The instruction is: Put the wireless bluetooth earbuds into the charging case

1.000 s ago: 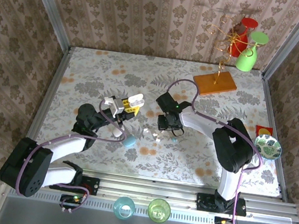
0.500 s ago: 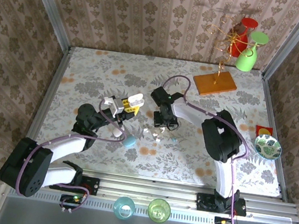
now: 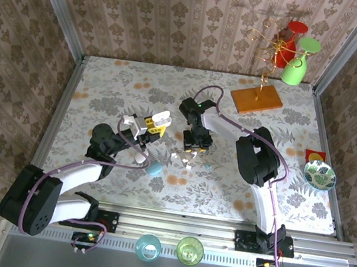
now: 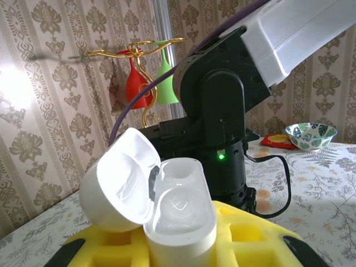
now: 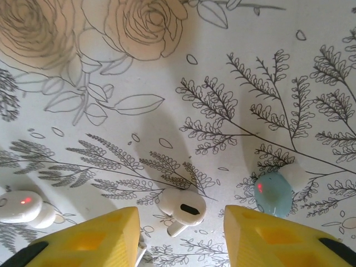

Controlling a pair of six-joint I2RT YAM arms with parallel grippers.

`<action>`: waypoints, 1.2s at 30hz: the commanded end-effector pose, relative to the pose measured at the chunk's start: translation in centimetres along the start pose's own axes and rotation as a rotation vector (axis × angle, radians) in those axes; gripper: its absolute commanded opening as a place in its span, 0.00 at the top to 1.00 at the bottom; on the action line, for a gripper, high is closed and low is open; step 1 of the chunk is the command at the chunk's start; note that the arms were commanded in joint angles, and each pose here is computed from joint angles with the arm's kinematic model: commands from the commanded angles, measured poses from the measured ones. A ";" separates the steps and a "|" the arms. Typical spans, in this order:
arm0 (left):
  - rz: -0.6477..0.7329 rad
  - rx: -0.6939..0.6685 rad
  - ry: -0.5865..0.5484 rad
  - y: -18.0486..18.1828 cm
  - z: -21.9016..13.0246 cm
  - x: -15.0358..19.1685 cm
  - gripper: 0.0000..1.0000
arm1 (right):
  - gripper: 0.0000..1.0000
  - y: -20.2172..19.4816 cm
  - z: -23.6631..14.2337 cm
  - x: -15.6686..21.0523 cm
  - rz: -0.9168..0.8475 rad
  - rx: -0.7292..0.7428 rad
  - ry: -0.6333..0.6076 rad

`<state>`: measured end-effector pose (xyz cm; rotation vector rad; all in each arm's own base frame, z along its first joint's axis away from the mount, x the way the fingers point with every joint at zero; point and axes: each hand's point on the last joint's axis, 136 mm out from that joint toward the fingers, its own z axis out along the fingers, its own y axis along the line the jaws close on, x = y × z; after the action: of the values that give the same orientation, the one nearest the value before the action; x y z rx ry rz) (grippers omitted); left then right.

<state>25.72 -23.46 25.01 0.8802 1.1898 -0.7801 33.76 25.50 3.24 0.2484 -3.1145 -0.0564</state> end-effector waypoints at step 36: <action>0.017 0.008 -0.011 0.0 0.0 -0.2 1.00 | 0.70 -0.2 -5.1 -1.4 -0.191 0.003 -0.227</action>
<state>25.67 -23.46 24.77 0.8812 1.1964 -0.7824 33.54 24.93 4.39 0.4700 -3.1418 -0.0480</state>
